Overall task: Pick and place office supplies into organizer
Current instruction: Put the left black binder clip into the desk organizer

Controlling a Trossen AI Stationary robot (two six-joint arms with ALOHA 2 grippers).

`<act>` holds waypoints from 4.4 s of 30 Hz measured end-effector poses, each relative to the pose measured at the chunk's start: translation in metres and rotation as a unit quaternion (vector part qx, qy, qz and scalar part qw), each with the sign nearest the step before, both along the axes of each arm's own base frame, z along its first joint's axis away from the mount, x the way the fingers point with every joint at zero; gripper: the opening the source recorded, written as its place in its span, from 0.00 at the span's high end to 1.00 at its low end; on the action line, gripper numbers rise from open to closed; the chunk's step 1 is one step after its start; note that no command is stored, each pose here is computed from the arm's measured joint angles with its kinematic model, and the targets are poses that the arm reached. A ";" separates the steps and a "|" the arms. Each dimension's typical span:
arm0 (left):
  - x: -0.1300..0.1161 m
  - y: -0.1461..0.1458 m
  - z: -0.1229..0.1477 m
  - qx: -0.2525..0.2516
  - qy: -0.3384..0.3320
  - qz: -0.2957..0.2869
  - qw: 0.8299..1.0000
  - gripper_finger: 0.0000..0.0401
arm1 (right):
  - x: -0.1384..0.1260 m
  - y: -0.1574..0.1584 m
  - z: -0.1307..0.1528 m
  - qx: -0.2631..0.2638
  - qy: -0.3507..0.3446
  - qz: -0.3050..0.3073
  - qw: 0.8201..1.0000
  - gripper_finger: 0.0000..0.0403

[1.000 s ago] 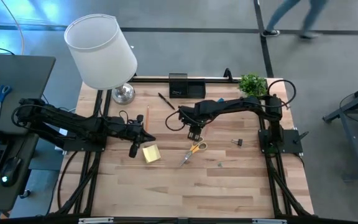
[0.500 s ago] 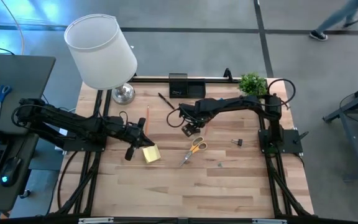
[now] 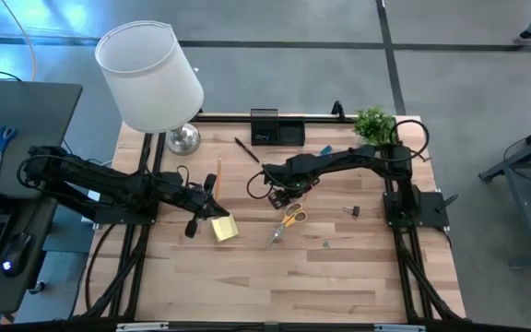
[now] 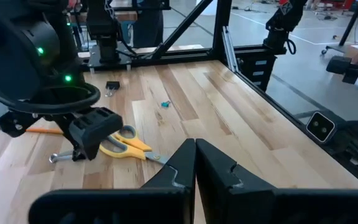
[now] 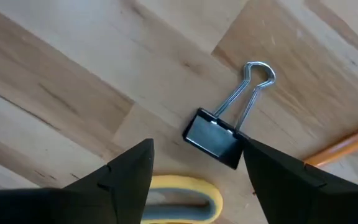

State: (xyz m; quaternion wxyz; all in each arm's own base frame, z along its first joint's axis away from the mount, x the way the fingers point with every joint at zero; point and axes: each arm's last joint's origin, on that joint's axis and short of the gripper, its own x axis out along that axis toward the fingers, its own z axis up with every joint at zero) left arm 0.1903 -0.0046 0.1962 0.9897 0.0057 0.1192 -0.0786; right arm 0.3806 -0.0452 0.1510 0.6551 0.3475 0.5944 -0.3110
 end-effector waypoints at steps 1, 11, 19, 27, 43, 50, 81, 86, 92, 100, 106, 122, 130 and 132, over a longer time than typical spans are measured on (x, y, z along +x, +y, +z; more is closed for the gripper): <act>0.000 0.000 0.000 0.001 0.000 0.000 1.000 1.00 | 0.000 -0.001 -0.001 0.001 0.003 -0.006 1.000 0.40; -0.001 0.000 -0.002 0.005 0.009 -0.003 1.000 1.00 | -0.003 -0.004 -0.003 -0.007 0.018 -0.025 1.000 0.47; -0.001 0.000 -0.005 -0.006 0.027 0.000 1.000 1.00 | -0.003 -0.006 -0.003 -0.032 0.022 -0.001 0.999 0.59; -0.002 0.000 -0.006 -0.019 0.034 0.003 0.999 1.00 | -0.002 -0.010 -0.003 -0.030 0.012 0.002 0.999 0.66; -0.002 0.000 -0.007 -0.019 0.043 0.004 0.999 1.00 | 0.023 0.012 0.002 -0.064 -0.104 0.283 0.951 0.75; -0.002 0.000 -0.007 -0.019 0.043 0.004 0.999 1.00 | 0.028 0.024 0.004 -0.070 -0.133 0.335 0.930 0.79; -0.003 0.000 -0.009 -0.016 0.052 0.007 0.999 1.00 | 0.027 -0.013 0.005 -0.164 -0.111 0.622 0.758 0.50; -0.003 0.000 -0.009 -0.016 0.051 0.009 0.999 1.00 | 0.025 -0.018 0.005 -0.147 -0.125 0.620 0.761 0.52; -0.003 0.000 -0.009 -0.017 0.053 0.009 0.998 1.00 | 0.027 -0.015 -0.006 -0.129 -0.124 0.625 0.760 0.51; -0.003 0.000 -0.010 -0.017 0.056 0.009 0.998 1.00 | 0.029 -0.016 -0.017 -0.118 -0.122 0.625 0.762 0.56; -0.003 0.000 -0.010 -0.017 0.055 0.009 0.998 1.00 | 0.029 -0.016 -0.017 -0.115 -0.121 0.626 0.762 0.65; -0.003 0.000 -0.009 -0.017 0.052 0.010 0.998 1.00 | 0.064 -0.071 0.060 -0.382 -0.080 0.603 0.696 0.66; -0.003 0.000 -0.009 -0.018 0.055 0.008 0.998 1.00 | 0.050 -0.132 0.074 -0.412 -0.078 0.537 0.732 0.64; -0.003 0.000 -0.010 -0.018 0.055 0.008 0.998 1.00 | 0.047 -0.141 0.073 -0.404 -0.091 0.531 0.739 0.64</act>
